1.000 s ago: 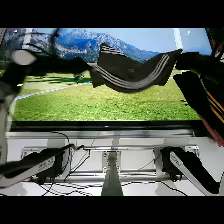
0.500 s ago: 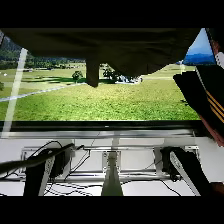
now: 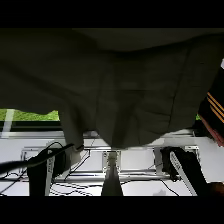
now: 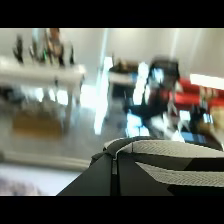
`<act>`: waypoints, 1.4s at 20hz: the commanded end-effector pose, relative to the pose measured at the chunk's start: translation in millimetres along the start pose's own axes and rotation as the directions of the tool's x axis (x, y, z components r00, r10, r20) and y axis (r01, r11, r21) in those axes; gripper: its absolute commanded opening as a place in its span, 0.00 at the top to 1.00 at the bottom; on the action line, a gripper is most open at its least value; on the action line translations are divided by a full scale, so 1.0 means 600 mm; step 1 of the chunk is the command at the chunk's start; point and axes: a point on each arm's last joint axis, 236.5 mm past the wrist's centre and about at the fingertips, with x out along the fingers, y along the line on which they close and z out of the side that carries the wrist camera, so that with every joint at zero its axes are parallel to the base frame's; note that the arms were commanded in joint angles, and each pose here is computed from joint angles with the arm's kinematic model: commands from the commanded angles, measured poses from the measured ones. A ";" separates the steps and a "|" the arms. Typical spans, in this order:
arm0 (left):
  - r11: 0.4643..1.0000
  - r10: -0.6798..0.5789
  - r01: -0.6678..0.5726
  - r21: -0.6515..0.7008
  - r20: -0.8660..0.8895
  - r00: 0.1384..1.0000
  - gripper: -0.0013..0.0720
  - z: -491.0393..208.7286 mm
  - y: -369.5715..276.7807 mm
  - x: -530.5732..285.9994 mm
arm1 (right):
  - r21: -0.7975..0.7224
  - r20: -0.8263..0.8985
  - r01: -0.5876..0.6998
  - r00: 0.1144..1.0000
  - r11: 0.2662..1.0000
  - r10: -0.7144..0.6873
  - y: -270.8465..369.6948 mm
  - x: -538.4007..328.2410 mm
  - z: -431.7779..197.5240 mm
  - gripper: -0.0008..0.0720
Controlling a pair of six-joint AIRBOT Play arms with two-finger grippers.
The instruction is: Fold the clothes and pants, and hang the long-sleeved shirts on hangers.
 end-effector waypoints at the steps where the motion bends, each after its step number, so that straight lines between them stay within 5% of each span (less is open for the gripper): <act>1: 0.987 -0.155 0.120 -0.111 -0.402 0.902 0.97 -0.210 0.004 0.102 | 0.200 -0.157 0.052 0.987 0.978 -0.020 -0.115 0.071 -0.090 0.96; 4: 0.958 -0.287 0.210 -0.195 -0.618 0.732 0.97 -0.416 -0.023 0.199 | 0.320 -0.335 0.181 0.940 0.930 -0.068 -0.252 0.156 -0.233 0.95; 9: 0.956 -0.270 0.085 -0.281 -0.729 0.630 0.97 -0.630 -0.010 0.283 | 0.290 -0.482 0.435 0.836 0.852 -0.263 -0.466 0.265 -0.440 0.95; 13: 0.944 -0.304 0.087 -0.318 -0.740 0.600 0.97 -0.619 -0.024 0.263 | 0.285 -0.468 0.515 0.811 0.809 -0.351 -0.540 0.281 -0.483 0.95; 16: 0.892 -0.451 0.171 -0.419 -0.794 0.408 0.97 -0.606 -0.099 0.169 | 0.217 -0.466 0.524 0.797 0.824 -0.384 -0.551 0.275 -0.477 0.95; 20: 0.795 -0.585 0.232 -0.560 -0.810 0.048 0.97 -0.566 -0.182 -0.005 | 0.009 -0.500 0.523 0.740 0.852 -0.449 -0.573 0.244 -0.456 0.96; 28: 0.680 -0.584 0.362 -0.638 -0.769 -0.260 0.97 -0.611 -0.373 -0.193 | -0.077 -0.524 0.615 0.645 0.785 -0.556 -0.666 0.147 -0.420 0.95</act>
